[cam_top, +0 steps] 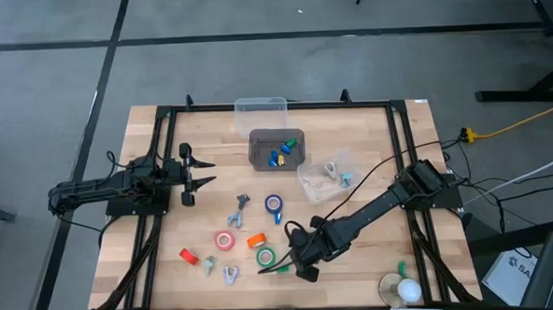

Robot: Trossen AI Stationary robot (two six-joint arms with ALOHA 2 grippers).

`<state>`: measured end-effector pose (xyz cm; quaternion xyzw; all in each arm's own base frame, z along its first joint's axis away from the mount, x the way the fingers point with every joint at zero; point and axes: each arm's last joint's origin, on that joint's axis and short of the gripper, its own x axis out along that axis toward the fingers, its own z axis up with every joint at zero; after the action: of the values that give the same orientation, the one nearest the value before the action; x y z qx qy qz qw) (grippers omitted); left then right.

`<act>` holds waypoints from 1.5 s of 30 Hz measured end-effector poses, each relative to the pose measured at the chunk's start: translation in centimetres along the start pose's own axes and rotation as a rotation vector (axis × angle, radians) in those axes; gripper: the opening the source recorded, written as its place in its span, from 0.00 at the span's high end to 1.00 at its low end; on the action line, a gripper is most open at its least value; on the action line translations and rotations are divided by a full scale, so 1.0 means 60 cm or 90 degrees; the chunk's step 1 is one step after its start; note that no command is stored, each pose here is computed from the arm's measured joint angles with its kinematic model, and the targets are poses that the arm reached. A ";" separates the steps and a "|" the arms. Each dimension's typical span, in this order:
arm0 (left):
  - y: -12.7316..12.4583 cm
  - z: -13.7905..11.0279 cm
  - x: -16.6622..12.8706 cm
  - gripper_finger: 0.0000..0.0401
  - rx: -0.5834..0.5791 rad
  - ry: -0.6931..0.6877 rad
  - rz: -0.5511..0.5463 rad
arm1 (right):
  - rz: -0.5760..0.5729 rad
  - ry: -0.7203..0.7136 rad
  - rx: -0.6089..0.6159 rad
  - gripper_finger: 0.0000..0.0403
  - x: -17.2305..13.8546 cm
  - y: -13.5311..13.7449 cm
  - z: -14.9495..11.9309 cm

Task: Pick and place Stapler, Stapler remover, tape
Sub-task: Put the green stapler into the black bin

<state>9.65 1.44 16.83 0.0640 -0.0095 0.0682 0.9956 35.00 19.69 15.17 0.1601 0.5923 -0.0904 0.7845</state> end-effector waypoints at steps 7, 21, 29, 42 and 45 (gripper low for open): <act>0.000 0.000 0.000 0.58 0.000 0.000 0.000 | -0.065 -0.083 0.115 0.90 -0.001 -0.022 0.028; 0.000 0.000 0.000 0.58 0.000 0.000 0.000 | -0.119 0.080 -0.171 0.90 -0.052 -0.032 0.034; 0.000 0.000 0.000 0.58 0.000 0.000 0.000 | 0.008 0.078 -0.211 0.90 -0.050 -0.017 0.049; 0.000 0.000 0.000 0.58 0.000 0.000 0.000 | -0.080 0.489 -0.295 0.90 -0.090 -0.078 -0.019; 0.000 0.000 0.000 0.58 0.000 0.000 0.000 | -0.075 0.500 -0.353 0.90 -0.102 -0.073 -0.032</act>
<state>9.65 1.44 16.84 0.0642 -0.0096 0.0683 0.9956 30.08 16.01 19.92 -0.0665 0.8533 0.0939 0.5085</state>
